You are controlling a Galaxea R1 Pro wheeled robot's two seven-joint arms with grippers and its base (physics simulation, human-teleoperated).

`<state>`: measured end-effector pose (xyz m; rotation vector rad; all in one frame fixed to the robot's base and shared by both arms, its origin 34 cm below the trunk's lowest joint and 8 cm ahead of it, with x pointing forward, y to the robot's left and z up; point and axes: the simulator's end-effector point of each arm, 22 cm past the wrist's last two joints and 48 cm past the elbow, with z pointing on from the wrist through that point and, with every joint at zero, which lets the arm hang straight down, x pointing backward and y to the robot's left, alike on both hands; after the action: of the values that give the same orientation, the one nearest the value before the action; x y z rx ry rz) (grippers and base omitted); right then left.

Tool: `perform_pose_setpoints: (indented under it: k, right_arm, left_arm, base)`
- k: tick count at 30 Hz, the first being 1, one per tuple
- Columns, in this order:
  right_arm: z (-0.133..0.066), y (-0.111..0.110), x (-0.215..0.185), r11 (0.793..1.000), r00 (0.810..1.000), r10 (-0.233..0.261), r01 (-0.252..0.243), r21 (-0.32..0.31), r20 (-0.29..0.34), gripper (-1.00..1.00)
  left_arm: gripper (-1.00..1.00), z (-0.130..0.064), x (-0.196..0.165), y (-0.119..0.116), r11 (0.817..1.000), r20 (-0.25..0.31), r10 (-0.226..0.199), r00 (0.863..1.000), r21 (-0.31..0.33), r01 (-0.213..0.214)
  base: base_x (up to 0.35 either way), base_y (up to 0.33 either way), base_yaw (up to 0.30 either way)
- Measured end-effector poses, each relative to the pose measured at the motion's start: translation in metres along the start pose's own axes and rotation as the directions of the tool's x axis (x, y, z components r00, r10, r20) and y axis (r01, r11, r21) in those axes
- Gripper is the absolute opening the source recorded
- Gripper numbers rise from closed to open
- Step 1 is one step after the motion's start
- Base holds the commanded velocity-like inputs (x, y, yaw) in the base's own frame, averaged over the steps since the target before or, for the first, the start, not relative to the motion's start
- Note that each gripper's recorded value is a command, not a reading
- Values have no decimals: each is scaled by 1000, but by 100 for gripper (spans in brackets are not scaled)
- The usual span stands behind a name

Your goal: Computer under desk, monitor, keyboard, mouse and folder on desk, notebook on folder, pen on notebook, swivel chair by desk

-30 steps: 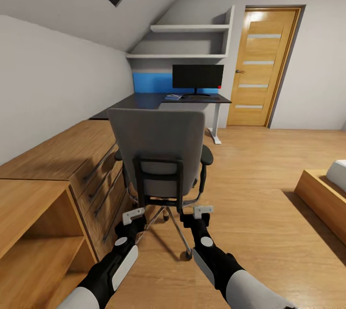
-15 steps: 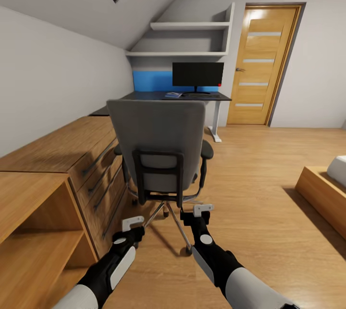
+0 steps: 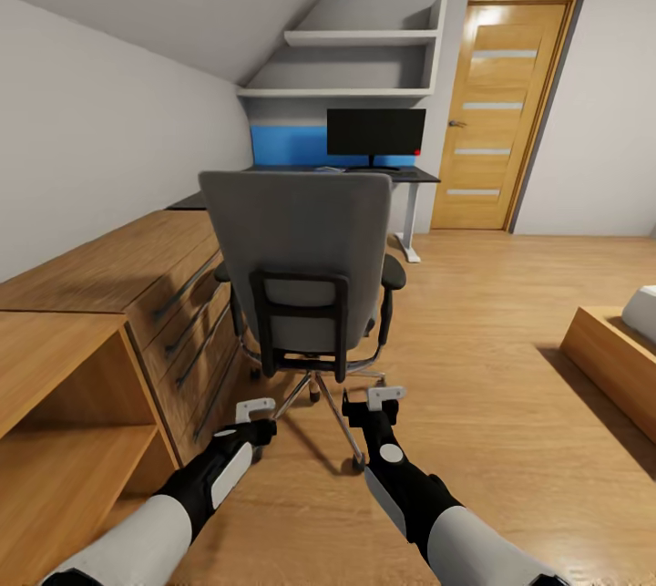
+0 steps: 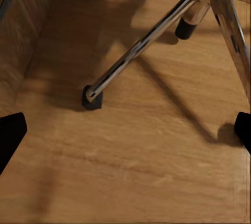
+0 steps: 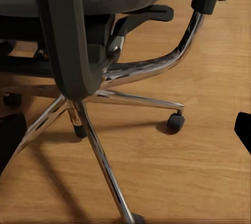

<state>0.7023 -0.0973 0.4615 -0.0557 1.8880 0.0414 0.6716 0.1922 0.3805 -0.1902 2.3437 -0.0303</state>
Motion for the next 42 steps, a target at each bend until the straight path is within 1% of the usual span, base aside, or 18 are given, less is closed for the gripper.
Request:
perform_pose_setpoints:
  k: [3, 6, 14, 20, 24, 25, 26, 27, 28, 30, 32, 35, 37, 42]
  right_arm:
    - [2, 0, 7, 1000, 1000, 1, -1, 0, -11, 100]
    - [4, 0, 14, 1000, 1000, 2, -2, -1, -21, 100]
    - [8, 1, 33, 1000, 999, 3, -3, -4, -42, 100]
    - [11, 2, 44, 1000, 999, 3, -3, -7, -52, 100]
    - [11, 3, 41, 1000, 999, -6, 5, -13, -42, 100]
    - [11, 5, 39, 1000, 999, -15, 15, -18, -31, 100]
    - [11, 5, 38, 1000, 999, -21, 21, -22, -24, 100]
    - [10, 6, 36, 999, 1000, -27, 27, -25, -14, 100]
    - [10, 8, 32, 999, 999, -38, 39, -32, 8, 100]
    - [9, 10, 31, 998, 998, -50, 51, -39, 26, 100]
    - [8, 11, 35, 997, 997, -69, 70, -45, 27, 100]
    - [7, 11, 42, 995, 996, -85, 86, -50, 7, 100]
    - [7, 11, 50, 994, 995, -99, 98, -51, -24, 100]
    - [8, 10, 55, 993, 992, -113, 110, -52, -55, 100]
  left_arm:
    - [100, 5, 5, -9, 999, -14, 0, 1000, 39, 1]
    - [100, 9, 11, -12, 998, -29, -1, 1000, 55, 3]
    - [100, 20, 27, -10, 998, -59, -3, 998, 58, 7]
    - [100, 28, 31, 0, 999, -52, -13, 999, 44, 15]
    - [100, 29, 20, 9, 999, -7, -20, 1000, 36, 20]
    - [100, 30, 12, 12, 999, 28, -26, 999, 33, 25]
    - [100, 30, 7, 13, 999, 49, -30, 998, 32, 28]
    - [100, 29, 2, 14, 999, 72, -34, 997, 32, 32]
    - [100, 28, -8, 15, 999, 117, -43, 992, 32, 40]
    - [100, 27, -16, 16, 998, 156, -50, 987, 31, 46]
    - [100, 26, -23, 17, 998, 189, -55, 980, 31, 50]
    - [100, 25, -26, 17, 998, 206, -59, 977, 30, 54]
    - [100, 26, -25, 18, 998, 212, -60, 976, 28, 55]
    - [100, 27, -20, 21, 998, 201, -60, 978, 18, 57]
  base:
    - [0, 0, 0]
    - [0, 0, 0]
    - [0, 0, 0]
    - [0, 0, 0]
    - [0, 0, 0]
    - [0, 0, 0]
    - [0, 0, 0]
    - [0, 0, 0]
    - [0, 0, 0]
    - [0, 0, 0]
    - [0, 0, 0]
    - [0, 0, 0]
    - [0, 0, 0]
    - [0, 0, 0]
